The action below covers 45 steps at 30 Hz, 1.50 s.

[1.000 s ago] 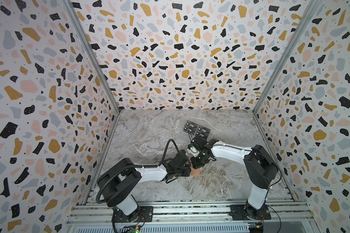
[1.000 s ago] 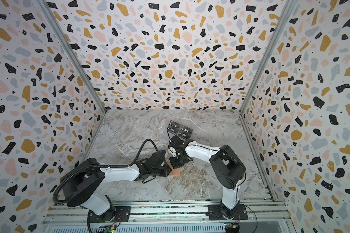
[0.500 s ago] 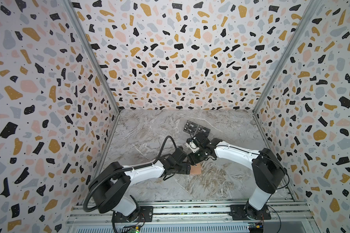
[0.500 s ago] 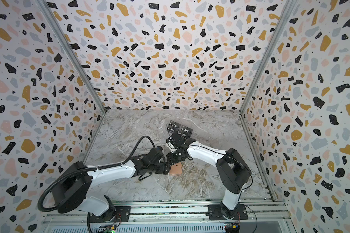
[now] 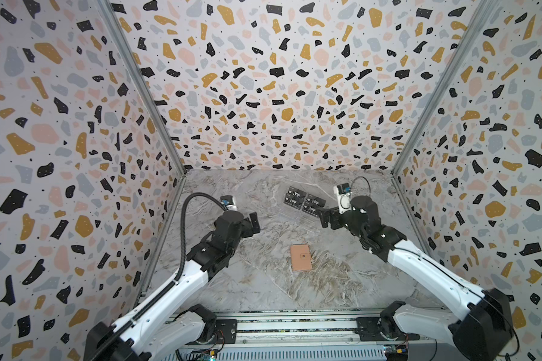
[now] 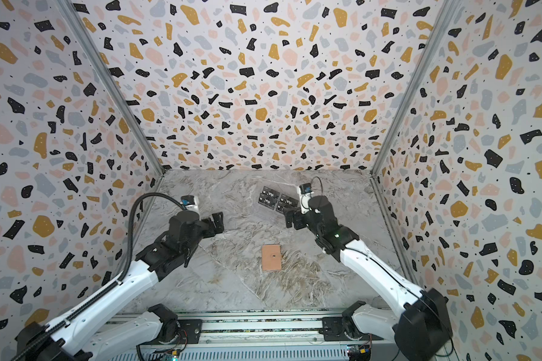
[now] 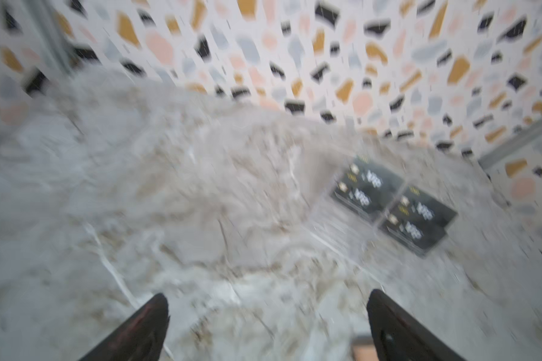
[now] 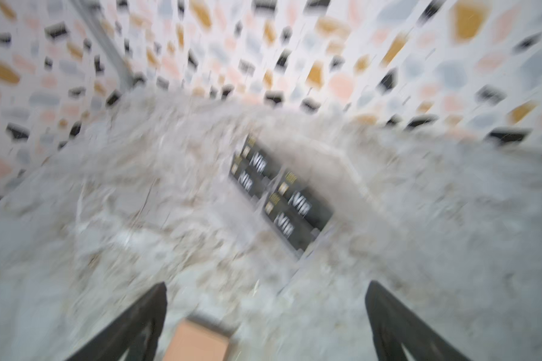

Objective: Insert credit cards into a card holder
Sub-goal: Reset both arms

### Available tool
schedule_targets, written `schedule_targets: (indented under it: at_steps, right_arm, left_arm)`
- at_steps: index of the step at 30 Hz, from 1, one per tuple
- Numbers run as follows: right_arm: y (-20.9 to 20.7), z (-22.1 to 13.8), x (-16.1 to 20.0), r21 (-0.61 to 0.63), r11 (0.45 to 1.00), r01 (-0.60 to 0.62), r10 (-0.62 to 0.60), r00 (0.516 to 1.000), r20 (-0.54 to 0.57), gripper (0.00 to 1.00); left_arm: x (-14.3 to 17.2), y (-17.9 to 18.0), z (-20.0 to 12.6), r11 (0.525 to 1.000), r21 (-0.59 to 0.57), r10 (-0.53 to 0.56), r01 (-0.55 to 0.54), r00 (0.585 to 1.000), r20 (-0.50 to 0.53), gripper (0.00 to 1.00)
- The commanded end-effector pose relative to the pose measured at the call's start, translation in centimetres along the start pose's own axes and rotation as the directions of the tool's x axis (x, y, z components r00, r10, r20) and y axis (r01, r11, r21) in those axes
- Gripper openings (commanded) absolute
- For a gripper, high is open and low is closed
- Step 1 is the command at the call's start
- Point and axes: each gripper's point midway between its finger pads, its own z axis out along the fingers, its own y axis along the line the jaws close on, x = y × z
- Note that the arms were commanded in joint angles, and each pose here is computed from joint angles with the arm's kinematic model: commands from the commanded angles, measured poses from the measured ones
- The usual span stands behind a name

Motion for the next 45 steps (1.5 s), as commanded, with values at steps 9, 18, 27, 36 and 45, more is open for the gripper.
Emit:
schedule_targets:
  at_steps: [9,18,27,36,45]
  right_arm:
    - [-11.4,-4.5,2.8,0.337,0.941,-0.001,-0.094,0.960,0.265,0.99]
    - [-14.3,-3.5,8.0,0.372,0.926,-0.070,-0.025,0.969,0.245,0.99]
    - [-16.0,-1.5,9.7,0.391,0.919,-0.054,-0.045,0.970,0.239,0.99]
    - [-16.5,1.2,11.6,0.374,0.927,-0.034,-0.036,0.983,0.180,0.99]
    - [-16.3,1.4,11.6,0.393,0.919,-0.017,-0.052,0.985,0.165,0.99]
  left_arm:
    - [2.9,10.2,-0.7,0.917,-0.370,0.246,-0.148,0.941,0.232,1.00]
    - [5.1,13.6,0.8,0.911,-0.407,0.194,-0.064,0.938,0.286,1.00]
    - [3.7,13.1,4.7,0.893,-0.421,0.277,-0.158,0.931,0.239,1.00]
    - [4.9,14.8,5.7,0.912,-0.395,0.231,-0.114,0.936,0.265,1.00]
    - [4.8,14.9,5.3,0.912,-0.395,0.229,-0.108,0.935,0.271,1.00]
